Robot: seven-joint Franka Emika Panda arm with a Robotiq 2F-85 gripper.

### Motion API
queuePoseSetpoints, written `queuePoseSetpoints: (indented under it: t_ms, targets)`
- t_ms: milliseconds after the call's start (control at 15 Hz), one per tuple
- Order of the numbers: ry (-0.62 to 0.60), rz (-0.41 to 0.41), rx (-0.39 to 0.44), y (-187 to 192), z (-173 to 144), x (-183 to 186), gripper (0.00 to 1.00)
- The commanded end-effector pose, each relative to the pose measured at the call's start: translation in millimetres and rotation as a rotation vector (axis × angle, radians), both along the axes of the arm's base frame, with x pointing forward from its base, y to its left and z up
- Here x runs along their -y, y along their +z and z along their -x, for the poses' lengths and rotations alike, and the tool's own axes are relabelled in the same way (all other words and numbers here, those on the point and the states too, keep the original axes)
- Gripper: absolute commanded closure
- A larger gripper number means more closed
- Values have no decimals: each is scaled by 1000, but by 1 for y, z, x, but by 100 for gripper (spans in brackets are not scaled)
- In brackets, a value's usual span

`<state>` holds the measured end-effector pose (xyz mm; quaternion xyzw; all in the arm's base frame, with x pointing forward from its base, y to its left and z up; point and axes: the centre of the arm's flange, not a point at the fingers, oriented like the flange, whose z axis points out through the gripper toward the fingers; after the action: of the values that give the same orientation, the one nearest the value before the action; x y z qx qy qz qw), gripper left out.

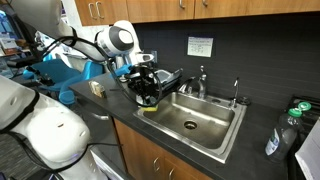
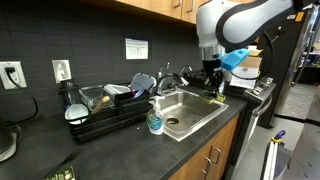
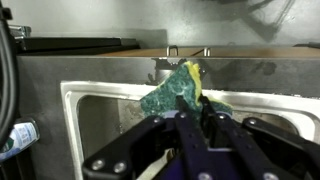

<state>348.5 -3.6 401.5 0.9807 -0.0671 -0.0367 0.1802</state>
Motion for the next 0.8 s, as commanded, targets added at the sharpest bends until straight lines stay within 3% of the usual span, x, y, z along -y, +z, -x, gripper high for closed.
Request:
queuePoseSetpoints:
  t_ms: [0,733]
  targets:
    - [38,41,45,-7,-6,19,96]
    - [144,118,176,-34,-44,51,96]
